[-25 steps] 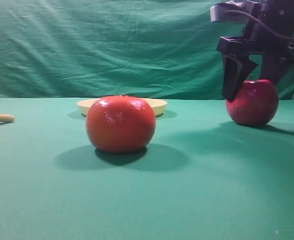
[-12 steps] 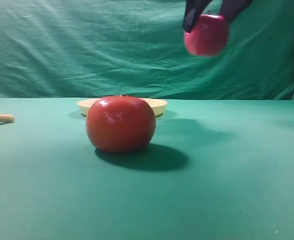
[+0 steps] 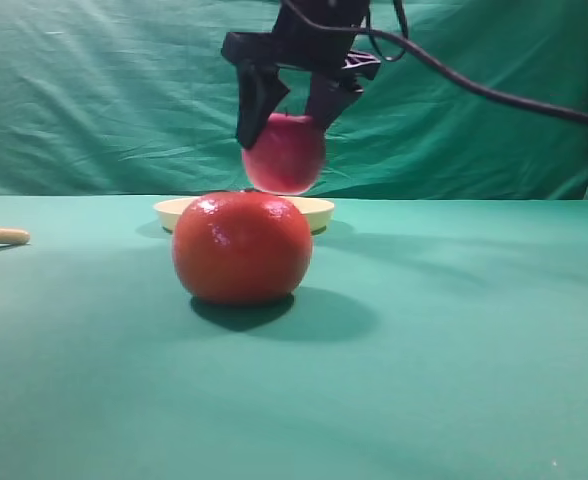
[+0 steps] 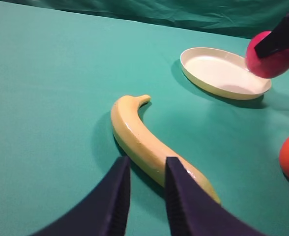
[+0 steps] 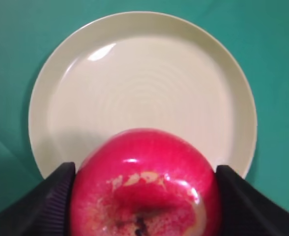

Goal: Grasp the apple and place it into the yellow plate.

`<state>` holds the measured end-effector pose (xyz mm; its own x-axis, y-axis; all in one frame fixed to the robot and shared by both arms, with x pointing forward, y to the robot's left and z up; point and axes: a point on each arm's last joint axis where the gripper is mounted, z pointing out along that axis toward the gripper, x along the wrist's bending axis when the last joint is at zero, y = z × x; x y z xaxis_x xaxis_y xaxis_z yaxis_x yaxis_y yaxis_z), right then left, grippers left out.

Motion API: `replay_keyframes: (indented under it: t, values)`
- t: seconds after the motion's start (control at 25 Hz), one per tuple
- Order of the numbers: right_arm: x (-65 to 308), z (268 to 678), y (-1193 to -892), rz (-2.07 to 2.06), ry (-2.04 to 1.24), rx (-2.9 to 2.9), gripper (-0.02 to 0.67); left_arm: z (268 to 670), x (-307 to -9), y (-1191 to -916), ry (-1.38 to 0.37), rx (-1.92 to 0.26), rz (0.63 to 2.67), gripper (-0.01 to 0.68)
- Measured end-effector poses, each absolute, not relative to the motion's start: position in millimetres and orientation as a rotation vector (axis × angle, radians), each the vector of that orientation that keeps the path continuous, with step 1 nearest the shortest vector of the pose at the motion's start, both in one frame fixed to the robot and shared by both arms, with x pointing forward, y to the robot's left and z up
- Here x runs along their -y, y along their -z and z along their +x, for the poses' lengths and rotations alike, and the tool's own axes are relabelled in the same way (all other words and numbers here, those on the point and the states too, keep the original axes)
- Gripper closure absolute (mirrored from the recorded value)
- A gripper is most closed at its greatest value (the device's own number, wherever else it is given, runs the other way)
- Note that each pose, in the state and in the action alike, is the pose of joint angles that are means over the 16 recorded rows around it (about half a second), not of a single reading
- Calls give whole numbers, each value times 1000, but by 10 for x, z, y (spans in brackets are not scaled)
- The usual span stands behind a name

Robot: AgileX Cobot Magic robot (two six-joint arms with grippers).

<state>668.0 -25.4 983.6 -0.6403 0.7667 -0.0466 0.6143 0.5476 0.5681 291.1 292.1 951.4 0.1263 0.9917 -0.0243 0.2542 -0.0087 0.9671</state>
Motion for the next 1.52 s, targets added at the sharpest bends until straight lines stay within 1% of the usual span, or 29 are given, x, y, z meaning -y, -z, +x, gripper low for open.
replay_keyframes:
  t: [0.16,0.52,0.68,0.8,0.88,0.96,1.28,1.36,1.44,1.52]
  values:
    - [233,6700,-9798,1143,-761,-2490,144,2911,-2921,-9514,-974,-1299,1447,516]
    - [231,6712,-9804,1134,-763,-2483,45,2911,-2921,-9514,-974,-1299,1447,516]
    - [249,6706,-9922,1116,-751,-2476,3,2911,-2921,-9514,-974,-1299,1447,516]
    - [282,6685,-10105,1106,-735,-2464,19,2911,-2921,-9514,-974,-1299,1447,516]
    - [319,6658,-10261,1104,-716,-2453,62,2911,-2921,-9514,-974,-1299,1447,516]
    - [370,6618,-10435,1108,-688,-2439,126,2911,-2921,-9514,-974,-1299,1447,516]
    - [695,6334,-11238,1209,-588,-2315,457,2911,-2921,-9514,-974,-1299,1447,516]
    - [791,6234,-11430,1242,-579,-2273,529,2911,-2921,-9514,-974,-1299,1447,516]
    - [889,6120,-11613,1270,-580,-2233,588,2911,-2921,-9514,-974,-1299,1447,516]
    - [991,5993,-11782,1294,-588,-2196,626,2911,-2921,-9514,-974,-1299,1447,516]
